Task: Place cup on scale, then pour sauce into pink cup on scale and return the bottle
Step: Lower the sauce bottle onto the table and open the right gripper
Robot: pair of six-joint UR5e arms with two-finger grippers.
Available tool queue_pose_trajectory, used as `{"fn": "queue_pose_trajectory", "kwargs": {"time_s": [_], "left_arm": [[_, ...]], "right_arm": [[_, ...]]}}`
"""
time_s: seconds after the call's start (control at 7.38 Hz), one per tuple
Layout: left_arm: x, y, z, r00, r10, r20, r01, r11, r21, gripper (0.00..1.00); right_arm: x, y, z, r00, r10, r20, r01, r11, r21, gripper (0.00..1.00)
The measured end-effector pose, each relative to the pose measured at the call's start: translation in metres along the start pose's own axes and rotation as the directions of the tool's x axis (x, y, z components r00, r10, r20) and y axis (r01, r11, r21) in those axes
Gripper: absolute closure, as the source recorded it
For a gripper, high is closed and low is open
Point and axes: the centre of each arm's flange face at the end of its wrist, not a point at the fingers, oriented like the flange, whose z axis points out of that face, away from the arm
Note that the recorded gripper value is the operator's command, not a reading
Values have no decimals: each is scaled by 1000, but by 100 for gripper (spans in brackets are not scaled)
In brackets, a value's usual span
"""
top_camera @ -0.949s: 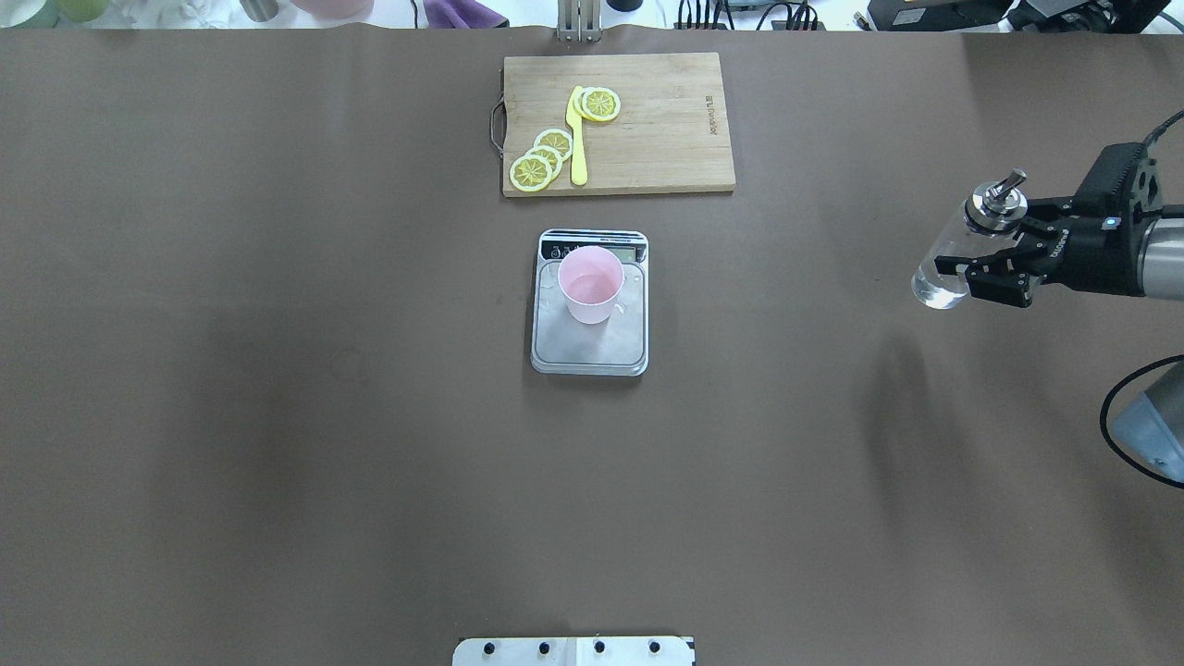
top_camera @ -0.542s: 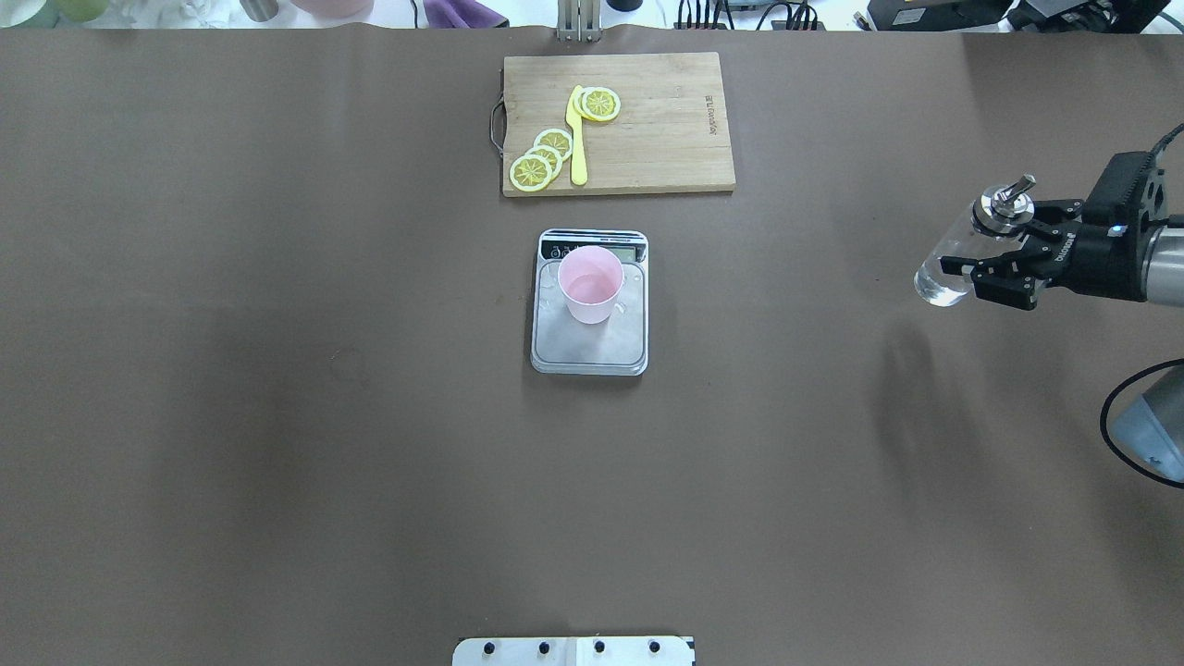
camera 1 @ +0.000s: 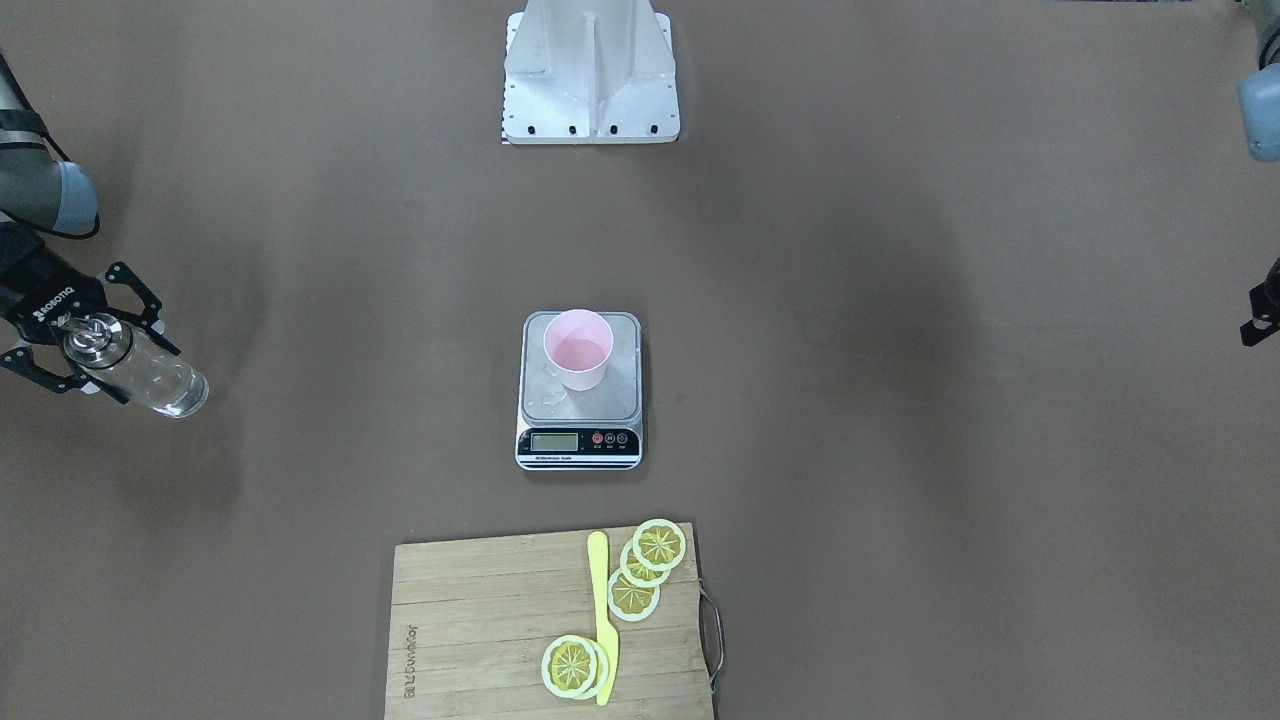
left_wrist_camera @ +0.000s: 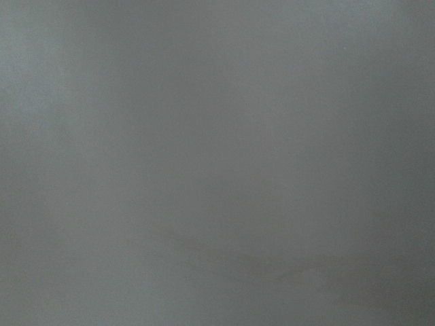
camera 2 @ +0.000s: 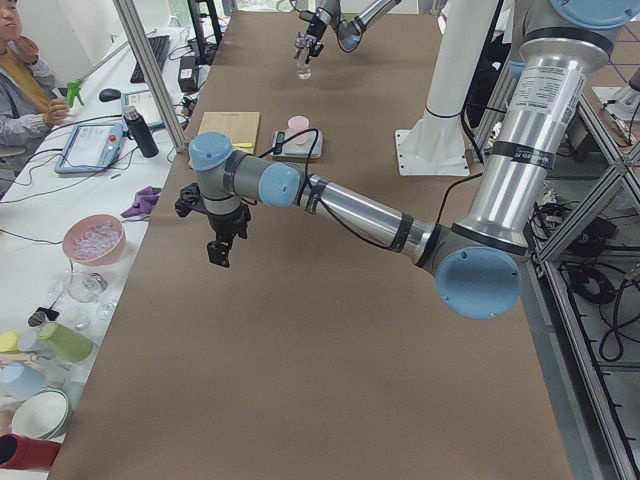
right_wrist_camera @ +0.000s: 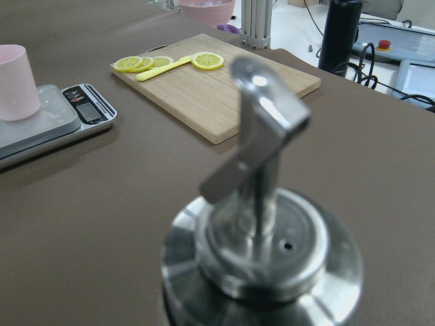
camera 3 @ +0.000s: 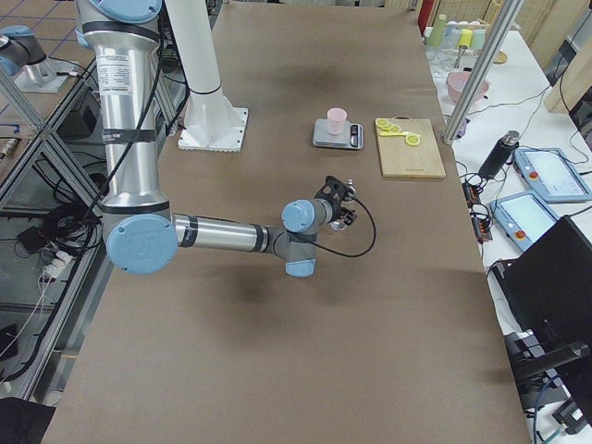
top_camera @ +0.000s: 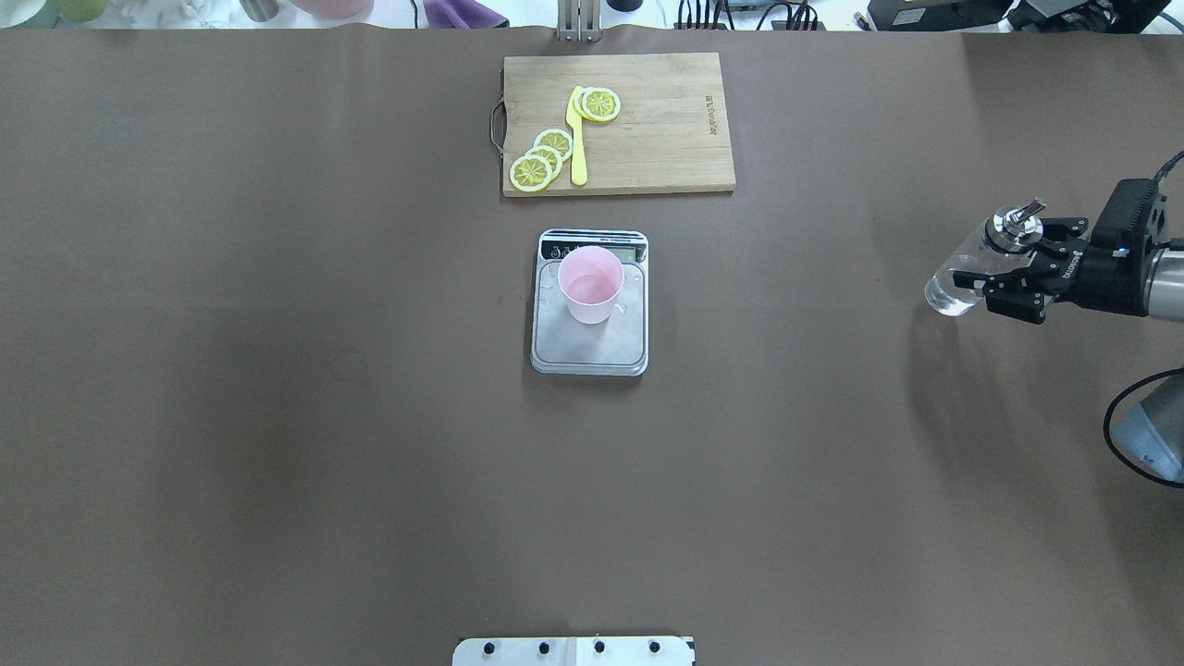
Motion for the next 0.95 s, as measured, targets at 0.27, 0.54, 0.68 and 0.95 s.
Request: {"fn": "queue_pose_trajectory", "kwargs": {"time_s": [0.27,0.54,0.68,0.95], "left_arm": [[1,-1,-1,1000,2,0,-2,1000,2,2],[2,-2,-2,1000,4,0,-4,1000,5,2],[2,-2,-3,1000,5,0,-5,1000,5,2],[3,-3,-3,1000,5,0,-5,1000,6,2]], "right_arm": [[4,10,-1,1000,5,-1,-5,1000,-9,1],[6,15,-1,1000,16,-2,-16,1000,-19,0],[7,16,-2,1000,18,-2,-18,1000,-22,0],[7,21,-6,1000,15,3,-15,1000,-26,0]]}}
